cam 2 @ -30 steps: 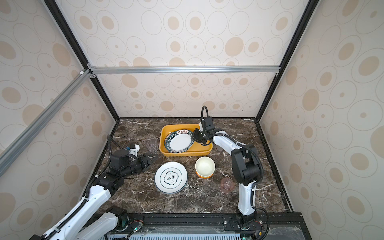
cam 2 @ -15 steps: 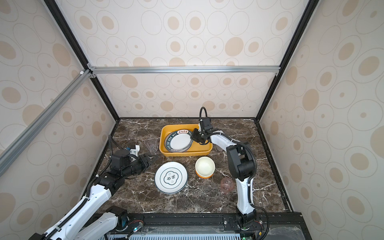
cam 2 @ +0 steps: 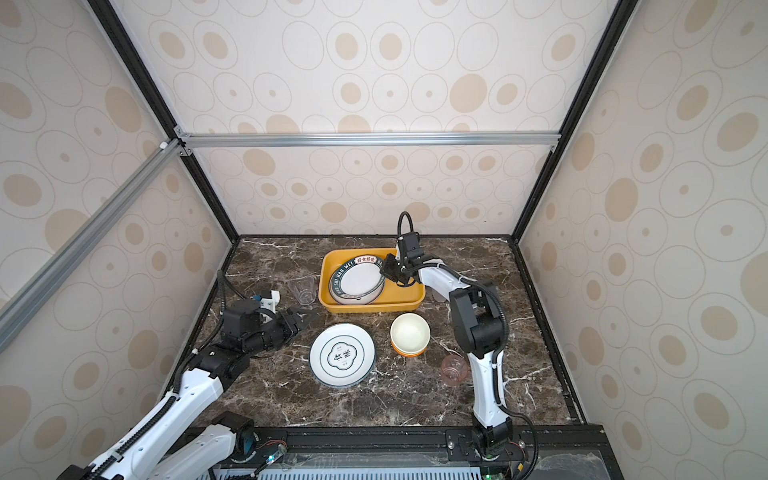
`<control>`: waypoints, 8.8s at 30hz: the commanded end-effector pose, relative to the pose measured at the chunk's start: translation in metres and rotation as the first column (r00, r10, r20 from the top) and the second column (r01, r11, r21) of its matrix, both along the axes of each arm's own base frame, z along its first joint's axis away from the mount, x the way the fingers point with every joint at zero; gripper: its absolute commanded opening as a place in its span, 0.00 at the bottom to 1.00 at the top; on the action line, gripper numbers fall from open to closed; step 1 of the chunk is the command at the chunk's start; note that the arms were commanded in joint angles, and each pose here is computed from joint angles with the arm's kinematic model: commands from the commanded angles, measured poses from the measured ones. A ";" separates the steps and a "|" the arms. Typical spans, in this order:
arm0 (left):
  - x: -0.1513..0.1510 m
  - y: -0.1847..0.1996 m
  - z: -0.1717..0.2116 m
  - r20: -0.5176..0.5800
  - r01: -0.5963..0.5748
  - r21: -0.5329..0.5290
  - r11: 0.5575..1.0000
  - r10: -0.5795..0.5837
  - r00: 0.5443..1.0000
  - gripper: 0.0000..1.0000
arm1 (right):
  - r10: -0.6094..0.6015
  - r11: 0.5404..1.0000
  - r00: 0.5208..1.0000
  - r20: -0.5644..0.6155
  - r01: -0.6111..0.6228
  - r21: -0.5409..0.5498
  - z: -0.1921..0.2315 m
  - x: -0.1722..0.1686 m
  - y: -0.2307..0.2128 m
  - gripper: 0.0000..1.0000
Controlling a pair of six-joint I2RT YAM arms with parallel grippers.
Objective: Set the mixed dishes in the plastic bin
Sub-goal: 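Lower the green-rimmed plate onto the plate in the tray and open the right gripper, then move the right gripper back toward the cloud-motif white plate on the table, then lower the open right gripper onto the rim of the cloud-motif plate, then close the right gripper on the cloud-motif plate's rim and tilt it up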
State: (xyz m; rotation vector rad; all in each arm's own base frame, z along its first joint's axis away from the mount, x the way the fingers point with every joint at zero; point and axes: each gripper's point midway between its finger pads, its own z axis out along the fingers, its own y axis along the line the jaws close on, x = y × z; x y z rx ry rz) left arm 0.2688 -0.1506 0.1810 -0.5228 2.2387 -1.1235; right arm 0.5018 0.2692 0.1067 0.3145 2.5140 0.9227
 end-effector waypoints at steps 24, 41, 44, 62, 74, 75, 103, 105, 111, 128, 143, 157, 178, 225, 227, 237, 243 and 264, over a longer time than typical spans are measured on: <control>0.000 0.002 -0.006 -0.008 0.001 0.021 1.000 0.000 1.000 0.58 | -0.021 1.000 1.000 0.000 0.021 0.016 -0.010 0.020 0.005 0.02; -0.002 0.004 -0.007 -0.011 -0.003 0.022 1.000 0.003 1.000 0.58 | -0.025 1.000 0.998 -0.051 0.024 -0.021 -0.028 0.011 0.001 0.24; -0.002 0.004 -0.007 -0.008 -0.003 0.020 1.000 0.003 1.000 0.58 | -0.029 0.999 0.998 -0.056 0.026 -0.044 -0.029 0.008 -0.004 0.26; -0.005 0.005 -0.012 -0.014 -0.005 0.020 1.000 0.005 1.000 0.58 | -0.030 0.996 0.997 -0.064 0.025 -0.080 -0.030 0.002 -0.010 0.25; -0.009 0.007 -0.020 -0.029 -0.004 0.036 0.999 0.005 1.000 0.58 | -0.013 0.993 1.000 -0.026 0.010 -0.114 0.000 -0.013 -0.017 0.30; -0.009 0.008 -0.021 -0.029 -0.005 0.039 0.999 0.006 1.000 0.58 | -0.008 0.993 1.000 -0.020 0.006 -0.118 0.004 -0.015 -0.017 0.30; -0.018 0.019 -0.047 -0.110 0.010 0.163 0.987 0.009 0.994 0.58 | 0.240 0.966 0.970 0.041 -0.235 -0.104 0.082 -0.138 0.002 0.34; -0.019 0.020 -0.049 -0.116 0.010 0.169 0.986 0.010 0.993 0.58 | 0.263 0.961 0.964 0.037 -0.258 -0.101 0.083 -0.150 0.005 0.34; -0.022 0.022 -0.057 -0.135 0.011 0.178 0.984 0.014 0.991 0.58 | 0.328 0.939 0.945 0.018 -0.323 -0.117 0.078 -0.180 0.015 0.36; -0.037 0.024 -0.089 -0.201 0.014 0.185 0.983 0.024 0.979 0.58 | 0.362 0.896 0.922 -0.139 -0.385 -0.222 0.018 -0.225 0.046 0.49; -0.046 0.023 -0.107 -0.235 0.017 0.176 0.984 0.026 0.972 0.55 | 0.320 0.858 0.924 -0.211 -0.377 -0.350 -0.019 -0.226 0.050 0.51; -0.044 0.020 -0.114 -0.248 0.029 0.173 0.984 0.015 0.969 0.53 | 0.298 0.837 0.925 -0.234 -0.371 -0.401 -0.037 -0.221 0.053 0.51; -0.043 0.018 -0.122 -0.268 0.040 0.180 0.983 0.010 0.963 0.53 | 0.294 0.827 0.920 -0.259 -0.381 -0.414 -0.051 -0.222 0.054 0.51; -0.048 0.018 -0.133 -0.285 0.039 0.175 0.984 0.013 0.959 0.52 | 0.289 0.827 0.929 -0.232 -0.364 -0.428 -0.042 -0.222 0.048 0.47; -0.048 0.018 -0.132 -0.284 0.039 0.174 0.984 0.012 0.959 0.52 | 0.288 0.827 0.931 -0.224 -0.360 -0.432 -0.040 -0.221 0.048 0.47; -0.048 0.018 -0.133 -0.286 0.039 0.174 0.984 0.013 0.958 0.52 | 0.272 0.818 0.939 -0.212 -0.342 -0.462 -0.037 -0.218 0.041 0.48; -0.048 0.018 -0.133 -0.286 0.039 0.173 0.984 0.012 0.958 0.52 | 0.272 0.811 0.934 -0.232 -0.353 -0.467 -0.045 -0.219 0.042 0.49; -0.050 0.018 -0.135 -0.291 0.038 0.172 0.984 0.014 0.957 0.52 | 0.295 0.821 0.916 -0.272 -0.389 -0.417 -0.060 -0.225 0.053 0.44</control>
